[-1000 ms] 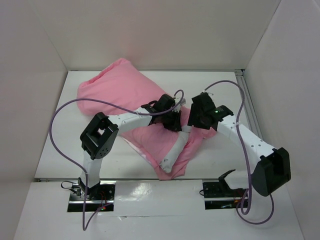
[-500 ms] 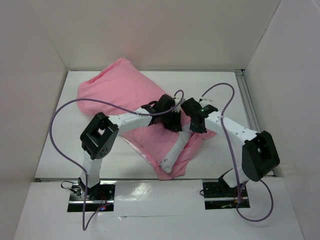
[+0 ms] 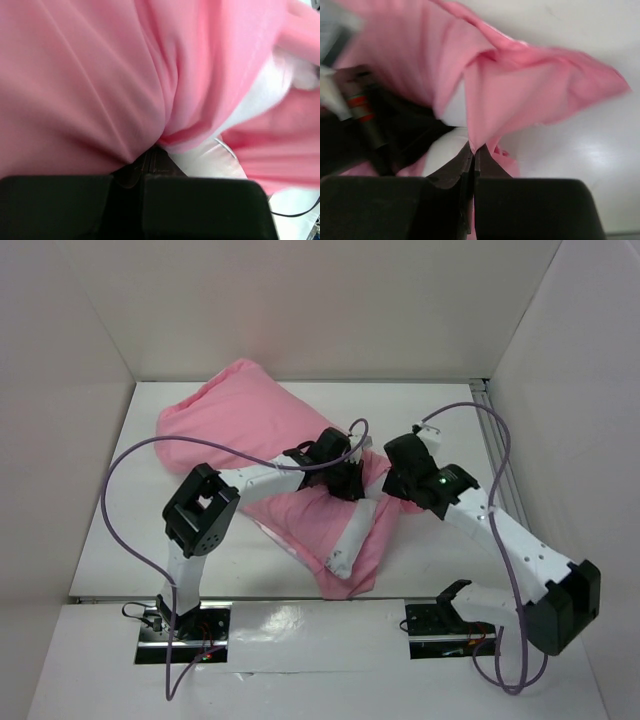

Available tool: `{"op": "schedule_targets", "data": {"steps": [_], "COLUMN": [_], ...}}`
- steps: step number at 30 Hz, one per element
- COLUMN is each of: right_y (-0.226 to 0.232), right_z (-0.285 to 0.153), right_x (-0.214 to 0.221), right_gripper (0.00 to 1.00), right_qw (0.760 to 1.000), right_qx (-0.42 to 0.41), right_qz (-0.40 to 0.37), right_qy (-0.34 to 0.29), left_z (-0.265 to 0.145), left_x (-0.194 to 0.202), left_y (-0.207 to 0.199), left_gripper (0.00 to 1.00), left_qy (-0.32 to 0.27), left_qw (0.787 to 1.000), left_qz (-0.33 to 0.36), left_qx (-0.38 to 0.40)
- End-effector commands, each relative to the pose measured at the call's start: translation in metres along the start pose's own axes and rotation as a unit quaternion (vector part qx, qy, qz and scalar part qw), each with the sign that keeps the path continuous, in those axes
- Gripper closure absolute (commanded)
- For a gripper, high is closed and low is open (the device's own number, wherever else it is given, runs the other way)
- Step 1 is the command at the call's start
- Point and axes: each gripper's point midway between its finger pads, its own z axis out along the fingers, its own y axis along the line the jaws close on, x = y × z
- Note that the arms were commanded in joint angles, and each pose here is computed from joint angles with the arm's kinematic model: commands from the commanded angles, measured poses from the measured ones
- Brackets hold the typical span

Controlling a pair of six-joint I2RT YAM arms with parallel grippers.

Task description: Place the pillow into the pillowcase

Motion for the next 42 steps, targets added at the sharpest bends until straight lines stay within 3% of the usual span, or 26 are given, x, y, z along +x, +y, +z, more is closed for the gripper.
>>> {"op": "schedule_targets", "data": {"steps": [1, 2, 5, 8, 10, 14, 19, 24, 26, 32, 36, 39, 42], "right_y": [0.045, 0.069, 0.087, 0.085, 0.079, 0.065, 0.036, 0.022, 0.030, 0.056, 0.060, 0.059, 0.057], "right_z": [-0.070, -0.091, -0.126, -0.143, -0.146, -0.085, -0.038, -0.020, -0.035, -0.142, -0.193, -0.195, -0.149], "right_x": [-0.106, -0.121, -0.143, -0.162, -0.185, -0.198, -0.194, -0.194, -0.196, -0.218, -0.224, -0.219, -0.203], "right_gripper": [1.00, 1.00, 1.00, 1.00, 1.00, 1.00, 1.00, 1.00, 1.00, 1.00, 1.00, 1.00, 1.00], "right_qw": [0.962, 0.940, 0.904, 0.889, 0.894, 0.928, 0.940, 0.947, 0.940, 0.879, 0.849, 0.852, 0.886], "right_qx": [-0.173, -0.243, -0.319, -0.323, -0.287, -0.190, -0.170, -0.170, -0.199, -0.331, -0.378, -0.376, -0.340], "right_qz": [0.075, 0.081, 0.093, 0.089, 0.074, 0.035, 0.043, 0.047, 0.041, 0.013, 0.009, -0.002, -0.021], "right_qy": [-0.199, -0.224, -0.269, -0.312, -0.336, -0.319, -0.293, -0.269, -0.274, -0.343, -0.370, -0.365, -0.315], "left_z": [0.005, 0.005, 0.004, 0.004, -0.002, -0.028, -0.055, -0.052, -0.042, -0.002, 0.017, 0.021, 0.012], "left_x": [0.154, 0.157, 0.161, 0.161, 0.168, 0.178, 0.193, 0.187, 0.175, 0.148, 0.151, 0.150, 0.140], "left_y": [0.073, 0.074, 0.072, 0.067, 0.058, 0.020, -0.017, -0.031, -0.037, -0.027, 0.001, 0.008, 0.004], "left_gripper": [1.00, 1.00, 1.00, 1.00, 1.00, 1.00, 1.00, 1.00, 1.00, 1.00, 1.00, 1.00, 1.00], "left_qy": [0.234, 0.234, 0.242, 0.241, 0.251, 0.247, 0.254, 0.247, 0.242, 0.226, 0.240, 0.234, 0.220], "left_qw": [0.961, 0.961, 0.960, 0.961, 0.961, 0.967, 0.966, 0.968, 0.969, 0.974, 0.968, 0.968, 0.972], "left_qz": [-0.099, -0.100, -0.100, -0.088, -0.084, -0.046, -0.033, -0.034, -0.035, -0.031, -0.072, -0.086, -0.083], "left_qx": [-0.111, -0.112, -0.103, -0.098, -0.081, -0.045, 0.015, 0.036, 0.045, 0.012, -0.005, 0.002, 0.008]}}
